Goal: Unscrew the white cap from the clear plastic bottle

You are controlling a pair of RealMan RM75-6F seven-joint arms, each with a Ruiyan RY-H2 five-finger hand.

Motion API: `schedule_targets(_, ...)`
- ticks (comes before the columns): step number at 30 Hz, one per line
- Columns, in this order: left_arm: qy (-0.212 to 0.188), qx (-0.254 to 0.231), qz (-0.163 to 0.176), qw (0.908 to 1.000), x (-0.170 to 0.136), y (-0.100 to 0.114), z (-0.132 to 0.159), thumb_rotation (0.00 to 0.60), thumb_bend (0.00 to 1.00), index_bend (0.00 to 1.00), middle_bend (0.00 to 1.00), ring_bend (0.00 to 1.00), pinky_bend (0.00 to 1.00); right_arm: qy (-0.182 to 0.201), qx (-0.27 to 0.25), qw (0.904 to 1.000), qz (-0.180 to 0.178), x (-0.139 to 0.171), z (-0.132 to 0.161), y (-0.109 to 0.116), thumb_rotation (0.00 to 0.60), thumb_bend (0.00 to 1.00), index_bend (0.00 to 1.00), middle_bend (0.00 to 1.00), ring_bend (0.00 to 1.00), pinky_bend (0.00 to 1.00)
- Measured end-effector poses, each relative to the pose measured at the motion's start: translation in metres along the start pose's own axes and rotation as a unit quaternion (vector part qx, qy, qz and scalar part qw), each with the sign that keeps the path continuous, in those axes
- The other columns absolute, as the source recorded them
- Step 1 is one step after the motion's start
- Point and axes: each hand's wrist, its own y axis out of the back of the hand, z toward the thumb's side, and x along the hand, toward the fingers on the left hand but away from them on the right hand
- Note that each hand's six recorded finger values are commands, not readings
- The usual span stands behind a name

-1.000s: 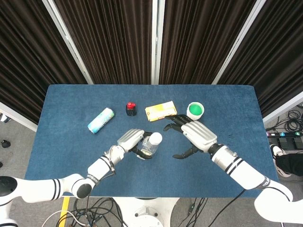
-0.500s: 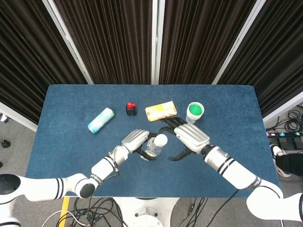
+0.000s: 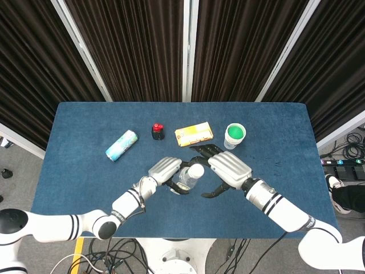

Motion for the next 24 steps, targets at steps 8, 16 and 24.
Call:
schedule_targets(8, 0.003, 0.001, -0.005, 1.0000, 0.002, -0.003, -0.002, 0.600, 0.09, 0.54, 0.58, 0.48, 0.49, 0.013, 0.005, 0.9999, 0.004, 0.001, 0.007, -0.004, 0.545, 0.02, 0.26, 0.02, 0.00, 0.00)
schedule_targets(16, 0.000, 0.004, -0.008, 1.0000, 0.001, -0.004, -0.001, 0.600, 0.09, 0.54, 0.58, 0.48, 0.49, 0.005, 0.003, 0.9999, -0.014, -0.002, 0.001, 0.002, 0.544, 0.02, 0.26, 0.02, 0.00, 0.00)
schedule_targets(24, 0.003, 0.001, -0.004, 1.0000, 0.001, -0.001, -0.004, 0.600, 0.09, 0.54, 0.58, 0.48, 0.49, -0.009, 0.007, 0.9999, -0.010, 0.003, -0.005, 0.000, 0.544, 0.02, 0.26, 0.02, 0.00, 0.00)
